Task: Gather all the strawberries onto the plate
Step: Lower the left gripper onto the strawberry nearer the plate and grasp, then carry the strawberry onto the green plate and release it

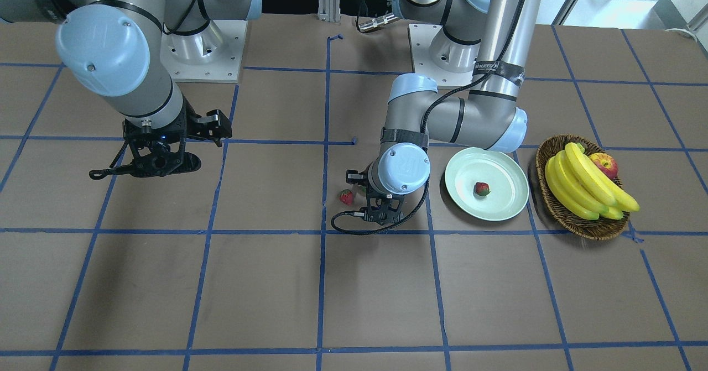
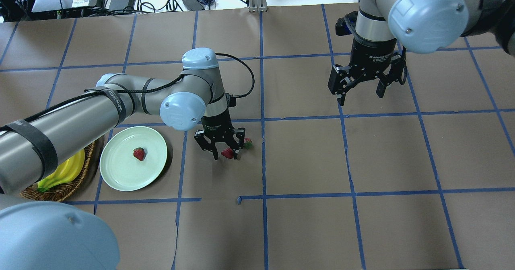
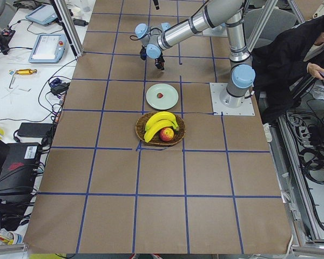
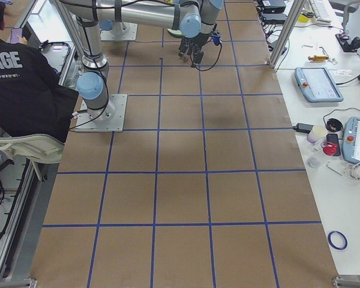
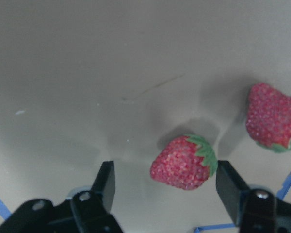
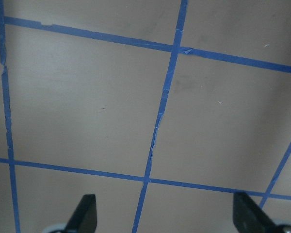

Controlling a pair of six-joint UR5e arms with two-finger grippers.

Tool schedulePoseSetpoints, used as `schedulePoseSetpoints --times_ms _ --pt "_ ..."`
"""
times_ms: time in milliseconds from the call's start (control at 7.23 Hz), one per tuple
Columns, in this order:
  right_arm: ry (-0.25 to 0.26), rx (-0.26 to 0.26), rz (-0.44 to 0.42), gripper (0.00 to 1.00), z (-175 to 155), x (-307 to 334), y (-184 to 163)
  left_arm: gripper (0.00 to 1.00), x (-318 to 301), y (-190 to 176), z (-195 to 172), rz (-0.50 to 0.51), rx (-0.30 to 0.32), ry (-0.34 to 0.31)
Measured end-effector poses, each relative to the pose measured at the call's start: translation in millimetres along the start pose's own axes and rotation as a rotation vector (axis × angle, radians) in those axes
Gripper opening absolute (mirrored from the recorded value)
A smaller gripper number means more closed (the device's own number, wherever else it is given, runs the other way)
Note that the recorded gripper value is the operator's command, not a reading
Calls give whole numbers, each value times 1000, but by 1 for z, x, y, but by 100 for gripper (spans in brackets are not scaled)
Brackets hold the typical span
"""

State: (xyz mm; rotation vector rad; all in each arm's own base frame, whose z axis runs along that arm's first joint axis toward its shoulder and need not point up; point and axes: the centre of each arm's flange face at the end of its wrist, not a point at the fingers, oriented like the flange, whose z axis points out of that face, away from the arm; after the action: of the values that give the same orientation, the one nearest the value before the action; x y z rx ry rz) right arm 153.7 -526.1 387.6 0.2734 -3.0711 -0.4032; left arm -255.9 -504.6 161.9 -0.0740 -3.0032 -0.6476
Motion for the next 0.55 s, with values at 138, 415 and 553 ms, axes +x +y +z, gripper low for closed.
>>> schedulePoseSetpoints --times_ms 138,415,553 --pt "0 0 0 100 0 0 0 0 0 0 -2 10 4 -1" --pt "0 0 0 100 0 0 0 0 0 -1 -12 16 22 -6" --pt "0 0 -1 100 0 0 0 0 -2 0 -23 16 37 -18"
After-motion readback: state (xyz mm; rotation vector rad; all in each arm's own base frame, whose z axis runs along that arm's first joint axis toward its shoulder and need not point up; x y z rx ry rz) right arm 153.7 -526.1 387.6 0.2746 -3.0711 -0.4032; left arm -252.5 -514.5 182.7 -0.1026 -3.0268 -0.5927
